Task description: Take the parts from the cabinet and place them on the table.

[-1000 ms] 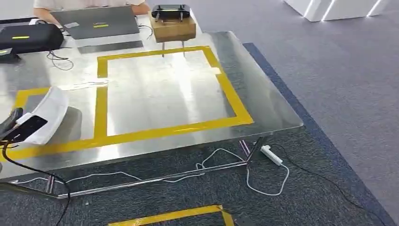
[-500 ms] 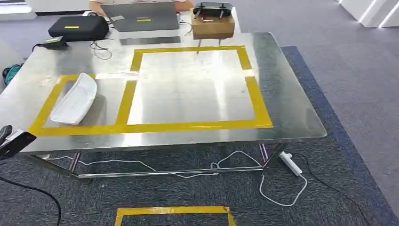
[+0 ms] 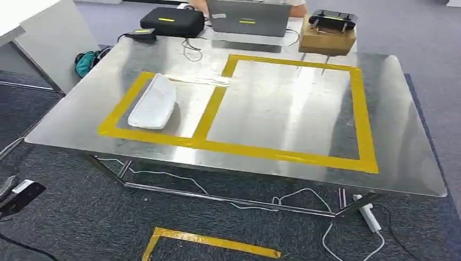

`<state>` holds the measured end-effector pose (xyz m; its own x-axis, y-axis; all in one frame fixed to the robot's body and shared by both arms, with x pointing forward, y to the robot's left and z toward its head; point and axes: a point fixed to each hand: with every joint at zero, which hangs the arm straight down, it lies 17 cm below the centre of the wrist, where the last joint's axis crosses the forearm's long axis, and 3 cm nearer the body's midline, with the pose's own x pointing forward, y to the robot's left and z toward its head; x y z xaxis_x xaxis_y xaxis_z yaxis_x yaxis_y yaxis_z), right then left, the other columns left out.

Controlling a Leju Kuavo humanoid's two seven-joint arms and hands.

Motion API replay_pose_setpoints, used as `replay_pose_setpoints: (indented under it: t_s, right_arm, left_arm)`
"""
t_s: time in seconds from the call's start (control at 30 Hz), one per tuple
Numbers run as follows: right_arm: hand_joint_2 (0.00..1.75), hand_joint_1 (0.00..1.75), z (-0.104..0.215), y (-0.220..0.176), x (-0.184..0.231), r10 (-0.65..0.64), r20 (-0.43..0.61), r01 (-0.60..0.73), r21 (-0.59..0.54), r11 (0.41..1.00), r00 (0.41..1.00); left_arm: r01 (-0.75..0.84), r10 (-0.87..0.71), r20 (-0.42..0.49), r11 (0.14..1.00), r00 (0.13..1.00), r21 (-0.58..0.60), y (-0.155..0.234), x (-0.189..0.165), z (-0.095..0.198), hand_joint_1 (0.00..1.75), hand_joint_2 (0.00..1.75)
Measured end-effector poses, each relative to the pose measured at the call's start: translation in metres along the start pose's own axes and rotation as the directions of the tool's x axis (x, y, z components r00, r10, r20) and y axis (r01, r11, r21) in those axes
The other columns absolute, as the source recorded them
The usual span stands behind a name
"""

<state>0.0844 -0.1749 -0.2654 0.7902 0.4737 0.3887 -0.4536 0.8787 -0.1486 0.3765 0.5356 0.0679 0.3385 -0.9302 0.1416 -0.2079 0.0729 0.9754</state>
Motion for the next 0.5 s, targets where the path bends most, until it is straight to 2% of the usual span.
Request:
replay_pose_setpoints:
  t_s: [0.27, 0.5]
  right_arm:
    - [0.00, 0.00, -0.001, -0.002, 0.000, -0.001, -0.003, 0.001, -0.005, 1.000, 1.000]
    - [0.00, 0.00, 0.000, -0.002, -0.001, -0.001, -0.006, 0.001, -0.004, 1.000, 1.000]
  left_arm:
    - [-0.010, 0.011, -0.053, 1.000, 0.999, 0.020, -0.002, -0.029, 0.022, 0.00, 0.00]
    - [-0.025, 0.025, -0.070, 1.000, 0.997, 0.010, -0.008, -0.029, 0.027, 0.00, 0.00]
